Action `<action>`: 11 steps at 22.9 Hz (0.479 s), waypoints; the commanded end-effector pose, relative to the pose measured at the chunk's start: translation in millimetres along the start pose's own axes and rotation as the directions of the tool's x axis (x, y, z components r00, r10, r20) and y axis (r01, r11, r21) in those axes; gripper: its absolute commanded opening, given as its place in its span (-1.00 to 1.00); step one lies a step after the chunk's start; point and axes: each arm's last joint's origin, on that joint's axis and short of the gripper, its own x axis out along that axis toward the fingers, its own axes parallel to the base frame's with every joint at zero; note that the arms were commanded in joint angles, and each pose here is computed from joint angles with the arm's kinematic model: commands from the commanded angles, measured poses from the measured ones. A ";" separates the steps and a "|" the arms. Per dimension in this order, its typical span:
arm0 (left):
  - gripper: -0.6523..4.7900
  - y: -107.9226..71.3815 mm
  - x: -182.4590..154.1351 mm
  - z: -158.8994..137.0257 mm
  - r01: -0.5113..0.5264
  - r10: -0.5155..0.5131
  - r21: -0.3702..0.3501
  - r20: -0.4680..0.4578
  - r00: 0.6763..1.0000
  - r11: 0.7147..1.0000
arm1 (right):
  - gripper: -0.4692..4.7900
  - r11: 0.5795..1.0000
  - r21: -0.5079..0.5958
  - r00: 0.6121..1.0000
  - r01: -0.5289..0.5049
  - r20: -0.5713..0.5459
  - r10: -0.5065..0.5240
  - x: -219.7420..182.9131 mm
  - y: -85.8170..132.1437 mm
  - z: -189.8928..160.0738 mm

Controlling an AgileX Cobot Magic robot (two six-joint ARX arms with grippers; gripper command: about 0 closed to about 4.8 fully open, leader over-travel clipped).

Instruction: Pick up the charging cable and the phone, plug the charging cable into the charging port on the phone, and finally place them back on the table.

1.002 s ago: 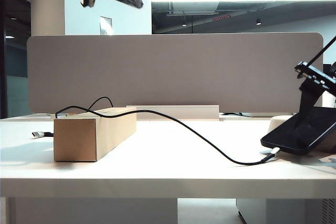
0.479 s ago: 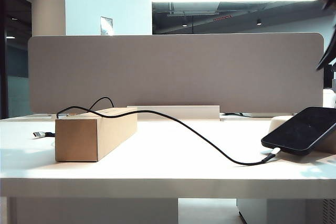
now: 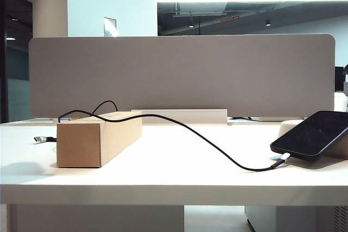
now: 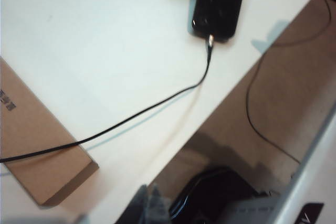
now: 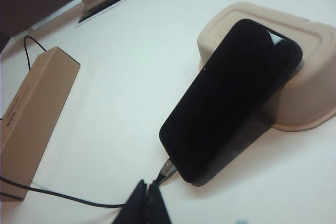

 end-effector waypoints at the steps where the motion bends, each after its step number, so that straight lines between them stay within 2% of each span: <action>1: -0.78 -1.2 1.2 -23.6 -0.102 0.103 -0.032 0.057 0.993 0.994 | -0.85 0.999 -0.019 0.997 0.034 0.073 -0.033 -6.0 -1.1 -1.0; 6: -0.78 -5.8 0.8 -63.9 -0.211 0.219 -0.079 0.122 0.968 0.974 | -0.85 0.991 -0.103 0.983 0.088 0.171 -0.069 -15.5 -3.9 -5.1; 8: -0.78 -10.9 -3.7 -78.8 -0.250 0.262 -0.083 0.193 0.946 0.965 | -0.85 0.990 -0.113 0.979 0.090 0.191 -0.067 -16.4 -7.2 -11.4; 11: -0.78 -17.3 -12.4 -98.6 -0.301 0.320 -0.108 0.308 0.896 0.947 | -0.85 0.990 -0.114 0.977 0.089 0.205 -0.064 -16.0 -13.7 -23.5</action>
